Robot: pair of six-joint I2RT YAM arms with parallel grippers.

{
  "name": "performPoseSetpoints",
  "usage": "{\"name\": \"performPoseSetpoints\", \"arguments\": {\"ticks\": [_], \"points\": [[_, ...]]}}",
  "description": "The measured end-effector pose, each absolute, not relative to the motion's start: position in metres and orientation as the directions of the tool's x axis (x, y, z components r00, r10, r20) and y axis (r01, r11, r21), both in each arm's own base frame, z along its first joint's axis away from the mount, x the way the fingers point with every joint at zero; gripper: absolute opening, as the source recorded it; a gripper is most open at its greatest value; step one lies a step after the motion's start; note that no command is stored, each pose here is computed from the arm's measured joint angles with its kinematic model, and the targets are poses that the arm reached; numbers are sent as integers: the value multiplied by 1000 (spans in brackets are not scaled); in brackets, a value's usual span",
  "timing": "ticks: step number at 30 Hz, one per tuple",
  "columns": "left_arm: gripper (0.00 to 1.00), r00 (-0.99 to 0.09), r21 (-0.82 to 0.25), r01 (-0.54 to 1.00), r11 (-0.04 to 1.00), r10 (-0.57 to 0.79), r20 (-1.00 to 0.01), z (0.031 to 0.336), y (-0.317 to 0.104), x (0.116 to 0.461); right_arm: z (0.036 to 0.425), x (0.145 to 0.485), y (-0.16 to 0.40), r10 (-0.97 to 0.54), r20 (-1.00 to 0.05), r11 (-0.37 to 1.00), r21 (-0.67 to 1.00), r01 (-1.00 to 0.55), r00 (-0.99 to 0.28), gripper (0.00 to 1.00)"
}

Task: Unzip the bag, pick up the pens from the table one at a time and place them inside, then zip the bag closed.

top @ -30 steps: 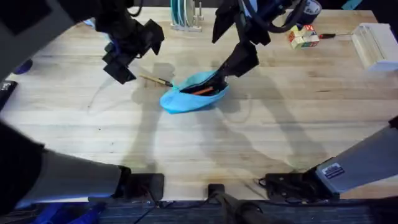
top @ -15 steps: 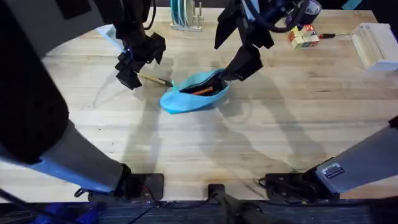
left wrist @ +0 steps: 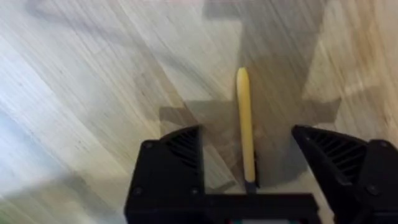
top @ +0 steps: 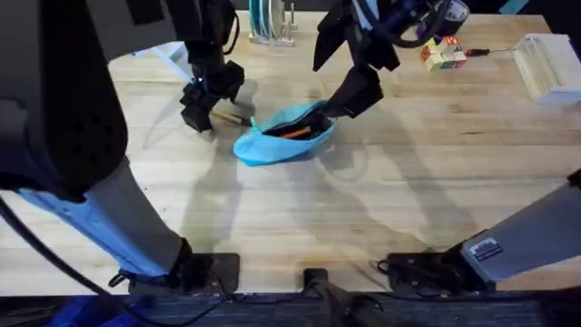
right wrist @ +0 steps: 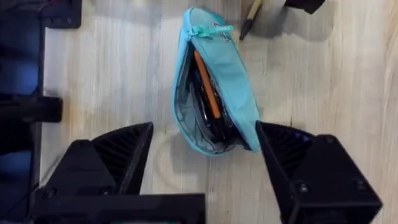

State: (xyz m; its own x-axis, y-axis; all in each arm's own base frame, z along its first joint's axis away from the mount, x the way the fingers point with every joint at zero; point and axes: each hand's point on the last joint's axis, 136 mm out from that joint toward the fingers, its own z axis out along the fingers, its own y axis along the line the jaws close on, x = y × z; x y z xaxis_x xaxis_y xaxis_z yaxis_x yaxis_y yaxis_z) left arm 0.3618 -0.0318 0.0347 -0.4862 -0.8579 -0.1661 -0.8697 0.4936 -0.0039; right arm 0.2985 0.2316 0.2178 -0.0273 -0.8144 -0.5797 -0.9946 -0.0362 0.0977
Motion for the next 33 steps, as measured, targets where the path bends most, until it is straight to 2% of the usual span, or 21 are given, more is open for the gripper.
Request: {"name": "performPoseSetpoints", "arguments": {"ticks": [8, 12, 16, 29, 33], "points": [[517, -497, -11, -861, 508, -846, -192, 35, -37, 369, 218, 299, 232, -814, -580, -36, 97, -995, -27, 996], [252, -497, -11, -861, 508, -846, -193, 35, -37, 369, 218, 299, 232, -814, -580, -36, 97, -995, -27, 995], [60, -497, -9, -861, 508, -846, -195, 35, -36, 369, 217, 295, 230, -819, -573, -35, 112, -993, -36, 995], [43, -496, -8, -861, 508, -844, -203, 38, -35, 371, 219, 292, 229, -821, -570, -35, 121, -992, -41, 996], [43, -493, -17, -859, 512, -836, -242, 46, -31, 380, 225, 292, 228, -819, -574, -35, 105, -994, -32, 995]]}}
